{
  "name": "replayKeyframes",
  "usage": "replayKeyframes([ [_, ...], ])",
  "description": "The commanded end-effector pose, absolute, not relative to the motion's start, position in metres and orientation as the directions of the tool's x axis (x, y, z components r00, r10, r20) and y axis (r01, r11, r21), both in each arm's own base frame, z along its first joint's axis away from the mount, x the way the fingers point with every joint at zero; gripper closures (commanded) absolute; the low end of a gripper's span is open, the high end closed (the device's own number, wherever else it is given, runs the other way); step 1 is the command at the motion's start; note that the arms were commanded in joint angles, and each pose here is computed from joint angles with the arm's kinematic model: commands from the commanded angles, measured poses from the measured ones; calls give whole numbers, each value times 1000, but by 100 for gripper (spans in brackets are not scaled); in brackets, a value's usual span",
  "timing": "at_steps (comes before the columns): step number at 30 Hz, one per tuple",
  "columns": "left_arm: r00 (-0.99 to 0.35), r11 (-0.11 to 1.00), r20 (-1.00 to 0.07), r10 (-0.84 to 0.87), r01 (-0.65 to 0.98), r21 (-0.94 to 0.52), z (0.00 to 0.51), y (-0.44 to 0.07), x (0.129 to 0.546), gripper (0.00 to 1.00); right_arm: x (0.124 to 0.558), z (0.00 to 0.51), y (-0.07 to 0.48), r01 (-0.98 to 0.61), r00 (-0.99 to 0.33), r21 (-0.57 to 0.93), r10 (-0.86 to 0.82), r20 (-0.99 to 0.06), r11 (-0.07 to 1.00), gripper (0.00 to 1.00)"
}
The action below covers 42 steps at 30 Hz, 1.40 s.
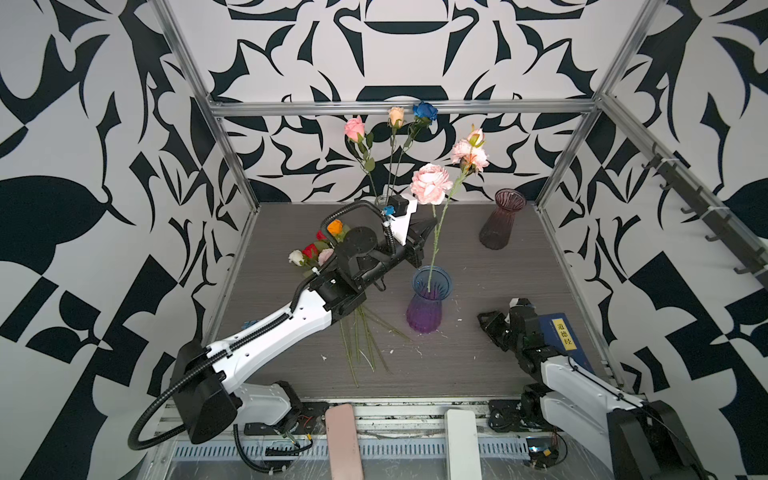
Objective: Arrange the flowers into the vase
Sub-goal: 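Carry the pink rose over the blue-purple vase and lower its stem in, then open the left gripper and draw back toward the rose bunch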
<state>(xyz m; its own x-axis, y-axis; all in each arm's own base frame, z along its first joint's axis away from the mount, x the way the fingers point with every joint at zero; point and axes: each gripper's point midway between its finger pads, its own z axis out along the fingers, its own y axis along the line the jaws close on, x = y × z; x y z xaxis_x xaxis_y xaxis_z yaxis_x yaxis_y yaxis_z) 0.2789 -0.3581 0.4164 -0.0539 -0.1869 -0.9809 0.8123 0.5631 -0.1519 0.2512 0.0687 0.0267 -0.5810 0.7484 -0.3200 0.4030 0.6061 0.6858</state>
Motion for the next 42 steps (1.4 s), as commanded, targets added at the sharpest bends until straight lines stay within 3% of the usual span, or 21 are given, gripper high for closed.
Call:
replayKeyframes([
  [1,19,572,-977,-212,813,-108,430,-358,272,100,254,30,67,397,-573,689,750,-330,606,62],
  [4,-31,575,-979,-200,806,-143,411,-354,268,100,254,29,67,399,-574,689,751,-327,605,62],
  [5,-61,574,-980,-192,803,-162,402,-352,266,90,254,29,67,399,-574,689,751,-327,605,62],
  [7,-98,591,-979,-179,785,-187,389,-339,260,58,254,29,67,398,-575,691,751,-325,604,62],
  [9,-137,615,-977,-165,760,-210,369,-327,258,45,254,28,67,398,-577,689,750,-325,605,62],
  [23,-220,736,-966,-138,630,-249,315,-269,246,46,253,25,68,409,-583,685,750,-313,604,62],
  [30,-292,825,-941,-171,479,-299,270,-225,246,52,249,25,65,414,-568,688,759,-317,596,62],
  [36,-452,881,-870,-196,309,-359,216,-182,258,50,251,22,65,421,-574,682,758,-311,598,63],
  [42,-542,861,-776,-324,171,-479,168,-149,275,52,253,20,68,427,-585,678,755,-298,598,63],
])
